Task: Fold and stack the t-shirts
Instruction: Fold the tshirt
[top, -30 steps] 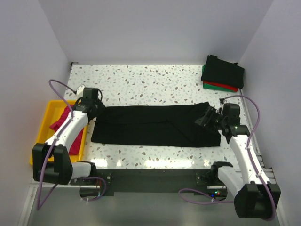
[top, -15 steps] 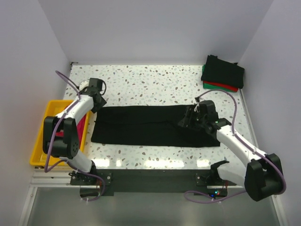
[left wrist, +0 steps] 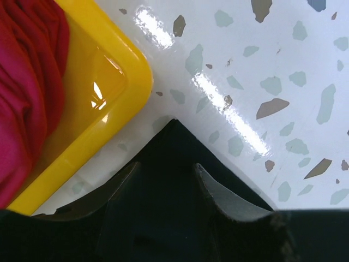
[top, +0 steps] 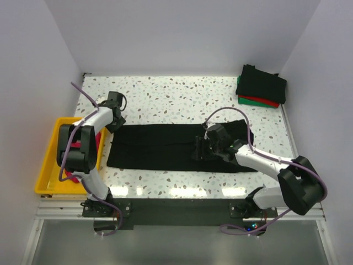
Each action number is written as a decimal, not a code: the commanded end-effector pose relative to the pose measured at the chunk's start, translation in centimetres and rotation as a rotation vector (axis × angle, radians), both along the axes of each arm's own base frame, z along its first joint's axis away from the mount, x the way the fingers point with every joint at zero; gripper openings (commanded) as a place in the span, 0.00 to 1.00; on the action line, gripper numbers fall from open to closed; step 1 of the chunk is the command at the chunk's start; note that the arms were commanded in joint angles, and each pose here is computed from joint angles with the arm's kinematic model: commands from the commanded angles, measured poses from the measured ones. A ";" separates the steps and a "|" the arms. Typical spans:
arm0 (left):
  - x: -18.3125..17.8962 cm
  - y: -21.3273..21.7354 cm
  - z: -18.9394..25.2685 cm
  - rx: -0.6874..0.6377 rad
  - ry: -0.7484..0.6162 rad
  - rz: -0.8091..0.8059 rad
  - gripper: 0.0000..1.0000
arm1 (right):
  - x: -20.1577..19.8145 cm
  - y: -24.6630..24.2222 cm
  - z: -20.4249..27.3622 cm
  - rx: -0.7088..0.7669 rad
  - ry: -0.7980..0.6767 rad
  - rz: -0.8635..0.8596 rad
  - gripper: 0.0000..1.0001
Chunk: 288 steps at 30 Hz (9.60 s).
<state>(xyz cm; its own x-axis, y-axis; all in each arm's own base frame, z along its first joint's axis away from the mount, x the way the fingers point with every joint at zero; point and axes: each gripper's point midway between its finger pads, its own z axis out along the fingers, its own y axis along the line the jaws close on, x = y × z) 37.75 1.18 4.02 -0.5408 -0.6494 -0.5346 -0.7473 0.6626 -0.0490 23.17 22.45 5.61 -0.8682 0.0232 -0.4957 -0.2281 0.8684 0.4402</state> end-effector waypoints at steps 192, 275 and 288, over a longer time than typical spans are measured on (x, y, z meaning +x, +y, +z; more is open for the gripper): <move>-9.4 -40.2 6.5 -0.660 -0.236 -0.860 0.38 | 34.4 3.1 -1.6 -0.274 -0.174 0.000 0.63; -22.9 -19.4 -3.0 -0.260 0.092 -0.825 0.25 | 21.9 8.5 7.7 -0.024 -0.129 0.012 0.71; -21.6 -20.1 1.2 -0.262 -0.008 -0.866 0.32 | 7.4 2.7 6.5 -0.037 -0.019 0.016 0.72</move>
